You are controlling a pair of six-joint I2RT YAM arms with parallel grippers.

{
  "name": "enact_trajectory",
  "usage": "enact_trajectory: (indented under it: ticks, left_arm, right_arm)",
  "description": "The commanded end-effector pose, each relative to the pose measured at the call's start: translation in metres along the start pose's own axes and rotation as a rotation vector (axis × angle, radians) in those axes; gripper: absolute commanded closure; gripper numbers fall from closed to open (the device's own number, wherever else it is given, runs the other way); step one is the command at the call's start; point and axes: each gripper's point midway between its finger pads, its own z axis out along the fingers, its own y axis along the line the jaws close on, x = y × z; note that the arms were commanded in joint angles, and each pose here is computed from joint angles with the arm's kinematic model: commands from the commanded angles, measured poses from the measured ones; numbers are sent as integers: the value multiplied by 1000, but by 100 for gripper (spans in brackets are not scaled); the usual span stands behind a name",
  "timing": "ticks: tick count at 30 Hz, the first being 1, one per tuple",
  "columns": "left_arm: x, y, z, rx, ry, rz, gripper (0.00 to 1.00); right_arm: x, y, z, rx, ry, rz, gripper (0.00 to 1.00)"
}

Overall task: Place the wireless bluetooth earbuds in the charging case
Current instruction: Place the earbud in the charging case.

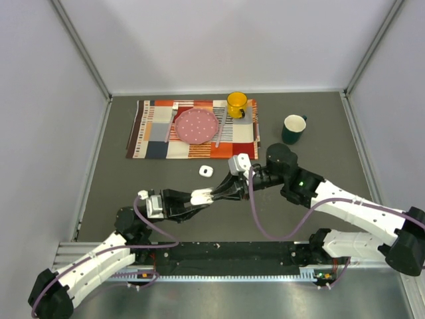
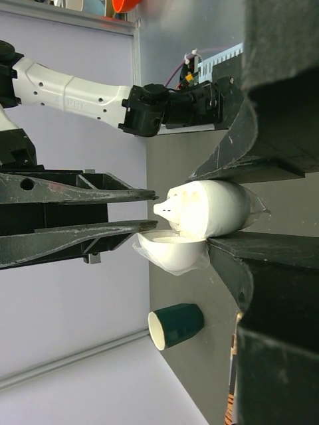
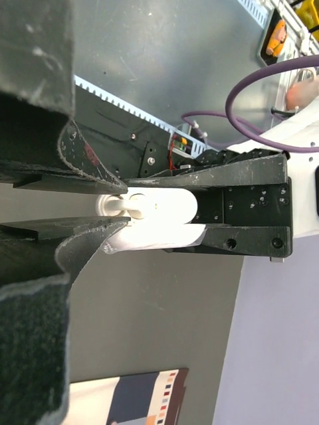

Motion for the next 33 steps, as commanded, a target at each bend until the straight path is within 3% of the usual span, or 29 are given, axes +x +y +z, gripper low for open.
enact_trajectory:
  ticks: [1, 8, 18, 33]
  left_arm:
    - [-14, -6, 1, 34, -47, 48, 100]
    - [-13, -5, 0, 23, -46, 44, 100]
    - [-13, -3, 0, 9, -48, 36, 100]
    - [-14, 3, -2, -33, -59, 37, 100]
  right_arm:
    - [-24, -7, -7, 76, -57, -100, 81]
    - [-33, -1, -11, 71, -98, -108, 82]
    - [-35, 5, -2, 5, -131, -57, 94]
    - [-31, 22, -4, -56, -150, -79, 97]
